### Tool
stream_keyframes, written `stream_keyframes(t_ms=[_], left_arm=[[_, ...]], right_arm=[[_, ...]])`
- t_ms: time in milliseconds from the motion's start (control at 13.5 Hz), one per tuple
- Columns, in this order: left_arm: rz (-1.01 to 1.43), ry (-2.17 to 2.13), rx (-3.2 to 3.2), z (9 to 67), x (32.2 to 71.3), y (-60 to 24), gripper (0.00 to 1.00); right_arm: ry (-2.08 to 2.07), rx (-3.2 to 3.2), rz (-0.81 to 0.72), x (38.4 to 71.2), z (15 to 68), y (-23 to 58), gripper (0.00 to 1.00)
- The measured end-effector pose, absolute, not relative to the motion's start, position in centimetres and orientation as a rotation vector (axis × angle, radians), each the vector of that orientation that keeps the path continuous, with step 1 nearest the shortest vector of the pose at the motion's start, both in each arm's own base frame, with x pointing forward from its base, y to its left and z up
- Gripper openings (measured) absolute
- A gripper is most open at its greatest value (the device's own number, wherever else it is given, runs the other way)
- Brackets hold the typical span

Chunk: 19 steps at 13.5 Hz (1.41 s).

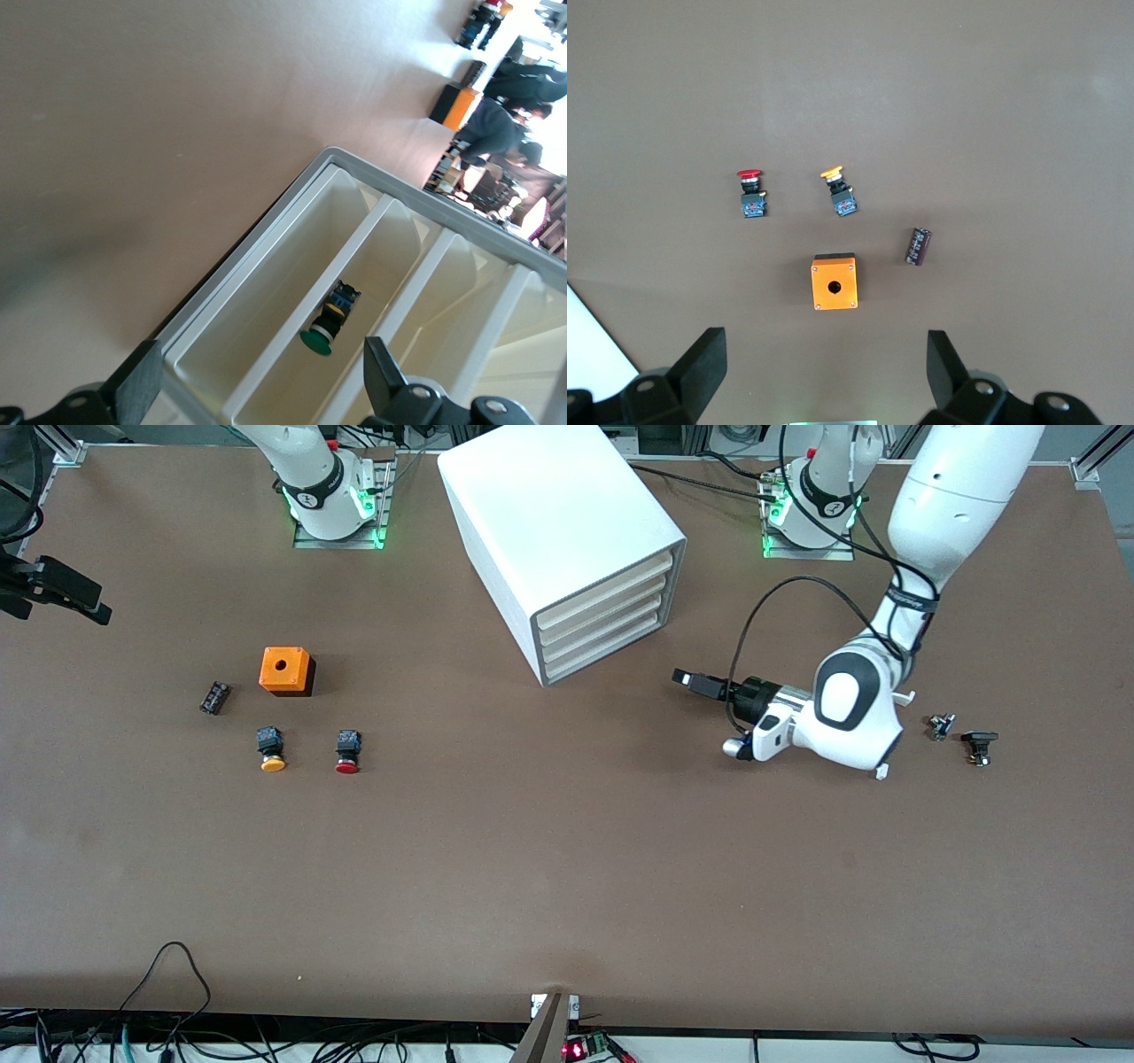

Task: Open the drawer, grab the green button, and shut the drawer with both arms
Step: 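Grasp the drawer handle with the left gripper and pull it open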

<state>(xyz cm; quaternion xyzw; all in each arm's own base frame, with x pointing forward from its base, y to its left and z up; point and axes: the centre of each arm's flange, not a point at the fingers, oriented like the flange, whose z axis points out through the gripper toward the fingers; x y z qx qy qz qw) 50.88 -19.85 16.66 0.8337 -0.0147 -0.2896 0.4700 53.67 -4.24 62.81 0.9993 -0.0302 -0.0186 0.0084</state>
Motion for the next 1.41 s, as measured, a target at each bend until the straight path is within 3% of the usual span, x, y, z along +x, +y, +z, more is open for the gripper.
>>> stream_keyframes(t_ms=[296, 519, 815, 1037, 1407], left_arm=[[-0.716, -0.076, 1.958, 14.1, 46.1, -22.0, 0.96], [-0.739, -0.069, 1.952, 12.6, 42.9, -23.6, 0.84], [-0.738, -0.037, 1.971, 11.7, 39.9, -26.7, 0.82], [-0.734, -0.028, 1.971, 11.8, 39.7, -26.6, 0.75], [-0.745, -0.06, 1.939, 13.1, 39.6, -27.2, 0.74]], right_arm=[[-0.094, 3.123, -0.057, 53.7, 62.8, -4.2, 1.0], [-0.094, 3.123, -0.058, 53.7, 62.7, -4.2, 1.0], [-0.094, 3.123, -0.058, 53.7, 62.7, -4.2, 1.0], [-0.093, 3.123, -0.058, 53.7, 62.7, -4.2, 1.0], [-0.092, 3.123, -0.058, 53.7, 62.7, -4.2, 1.0]])
